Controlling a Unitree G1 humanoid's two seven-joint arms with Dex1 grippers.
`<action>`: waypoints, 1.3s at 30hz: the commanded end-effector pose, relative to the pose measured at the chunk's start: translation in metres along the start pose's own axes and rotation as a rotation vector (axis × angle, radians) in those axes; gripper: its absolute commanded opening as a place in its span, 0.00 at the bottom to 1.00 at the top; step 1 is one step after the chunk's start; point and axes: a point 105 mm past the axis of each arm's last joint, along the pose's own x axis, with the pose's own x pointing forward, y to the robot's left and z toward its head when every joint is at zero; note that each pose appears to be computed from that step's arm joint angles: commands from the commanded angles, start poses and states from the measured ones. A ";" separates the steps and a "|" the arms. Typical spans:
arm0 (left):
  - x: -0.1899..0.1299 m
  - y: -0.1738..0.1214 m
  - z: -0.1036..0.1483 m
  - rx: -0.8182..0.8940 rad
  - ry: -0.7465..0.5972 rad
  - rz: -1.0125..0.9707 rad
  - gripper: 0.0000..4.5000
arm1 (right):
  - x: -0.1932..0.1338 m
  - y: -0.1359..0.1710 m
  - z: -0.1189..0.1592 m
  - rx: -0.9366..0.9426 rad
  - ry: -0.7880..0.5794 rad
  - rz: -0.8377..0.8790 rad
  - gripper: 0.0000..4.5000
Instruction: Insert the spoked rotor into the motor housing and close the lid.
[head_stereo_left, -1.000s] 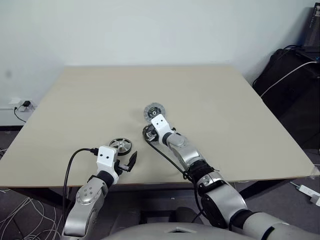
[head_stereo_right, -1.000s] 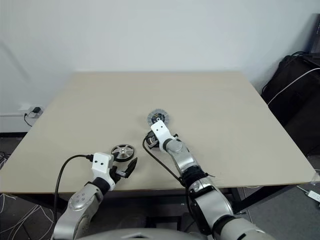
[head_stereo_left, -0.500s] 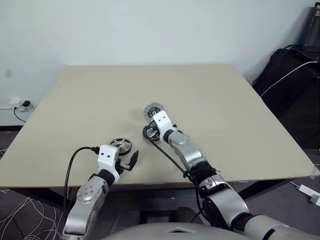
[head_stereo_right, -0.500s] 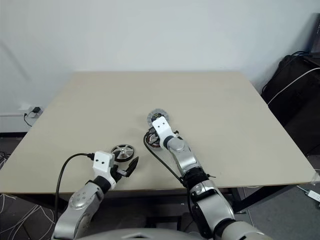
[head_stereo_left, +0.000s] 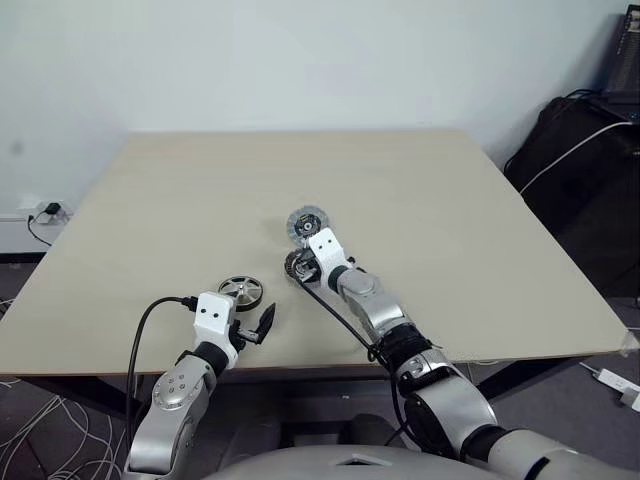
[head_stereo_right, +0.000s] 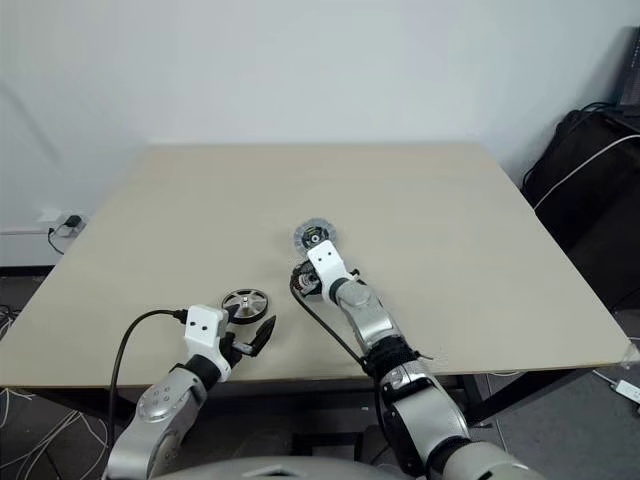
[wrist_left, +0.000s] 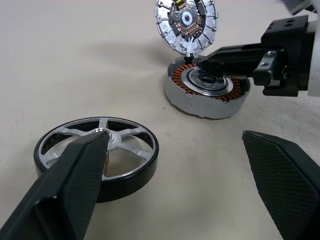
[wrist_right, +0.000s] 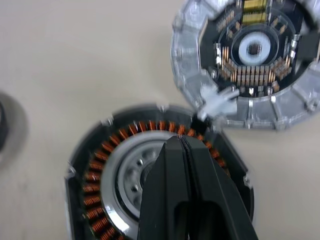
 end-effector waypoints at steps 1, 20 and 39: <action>0.002 -0.004 0.021 0.029 -0.077 -0.019 1.00 | -0.001 0.000 0.030 0.001 -0.108 0.005 0.01; 0.002 -0.004 0.022 0.032 -0.079 -0.019 1.00 | -0.002 -0.004 -0.004 -0.001 0.028 -0.018 0.01; 0.006 -0.008 0.021 0.025 -0.079 -0.038 1.00 | -0.017 0.007 0.023 -0.057 0.077 0.002 0.27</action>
